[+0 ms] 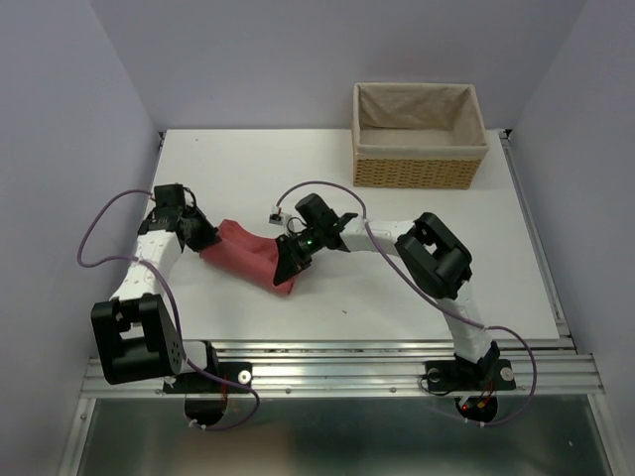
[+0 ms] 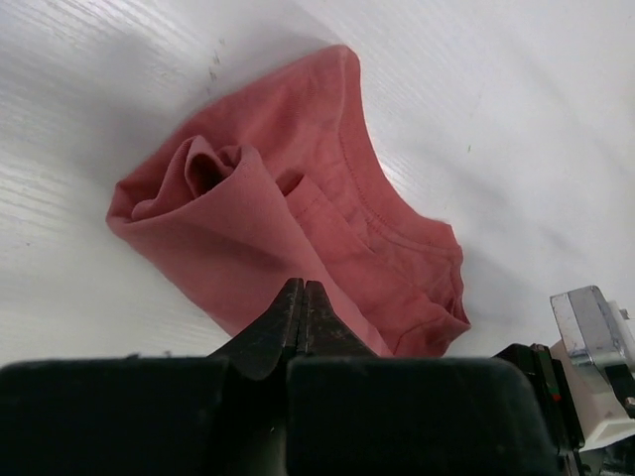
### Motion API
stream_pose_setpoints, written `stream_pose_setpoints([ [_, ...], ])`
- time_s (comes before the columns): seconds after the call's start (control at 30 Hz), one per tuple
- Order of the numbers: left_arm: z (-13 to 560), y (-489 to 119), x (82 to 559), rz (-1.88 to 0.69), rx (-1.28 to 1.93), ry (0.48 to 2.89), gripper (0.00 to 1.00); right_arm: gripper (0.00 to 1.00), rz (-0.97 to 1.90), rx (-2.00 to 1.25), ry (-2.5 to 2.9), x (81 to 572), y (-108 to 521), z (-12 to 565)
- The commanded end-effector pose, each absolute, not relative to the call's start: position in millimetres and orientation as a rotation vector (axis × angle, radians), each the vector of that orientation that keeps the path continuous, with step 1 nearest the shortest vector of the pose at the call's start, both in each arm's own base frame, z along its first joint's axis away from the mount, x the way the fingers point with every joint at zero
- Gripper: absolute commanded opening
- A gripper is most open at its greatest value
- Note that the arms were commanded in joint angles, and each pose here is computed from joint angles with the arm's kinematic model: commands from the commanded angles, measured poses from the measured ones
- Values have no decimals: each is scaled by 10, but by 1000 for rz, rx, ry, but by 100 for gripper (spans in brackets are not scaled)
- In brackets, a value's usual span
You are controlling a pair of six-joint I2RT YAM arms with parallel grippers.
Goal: Roll the t-shirts
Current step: Roll the T-shirt to the center of the board.
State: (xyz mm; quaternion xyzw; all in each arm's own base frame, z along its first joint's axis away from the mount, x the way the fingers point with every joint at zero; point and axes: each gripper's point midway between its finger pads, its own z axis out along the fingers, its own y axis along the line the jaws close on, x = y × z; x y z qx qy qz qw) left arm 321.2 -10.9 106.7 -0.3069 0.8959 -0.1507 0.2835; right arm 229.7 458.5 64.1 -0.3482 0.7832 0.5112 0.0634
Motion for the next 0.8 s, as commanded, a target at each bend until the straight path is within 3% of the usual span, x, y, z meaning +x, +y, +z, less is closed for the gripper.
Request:
stream_pose_setpoints([
  [0.0, 1072, -222, 3292, -448, -763, 2389, 0, 1, 1680, -1038, 2343, 2329, 4603, 810],
  [0.47, 499, -180, 3293, -342, -853, 2491, 0, 2, 1609, -892, 2455, 2448, 4527, 689],
  [0.53, 415, -176, 3287, -319, -856, 2516, 0, 9, 1558, -875, 2455, 2482, 4502, 699],
  [0.6, 375, -171, 3285, -309, -854, 2529, 0, 31, 1472, -844, 2480, 2523, 4440, 672],
  [0.7, 312, -178, 3293, -305, -854, 2539, 0, 34, 1335, -825, 2463, 2627, 4354, 865],
  [0.77, 259, -177, 3304, -301, -857, 2552, 0, 46, 1269, -823, 2488, 2624, 4266, 909],
])
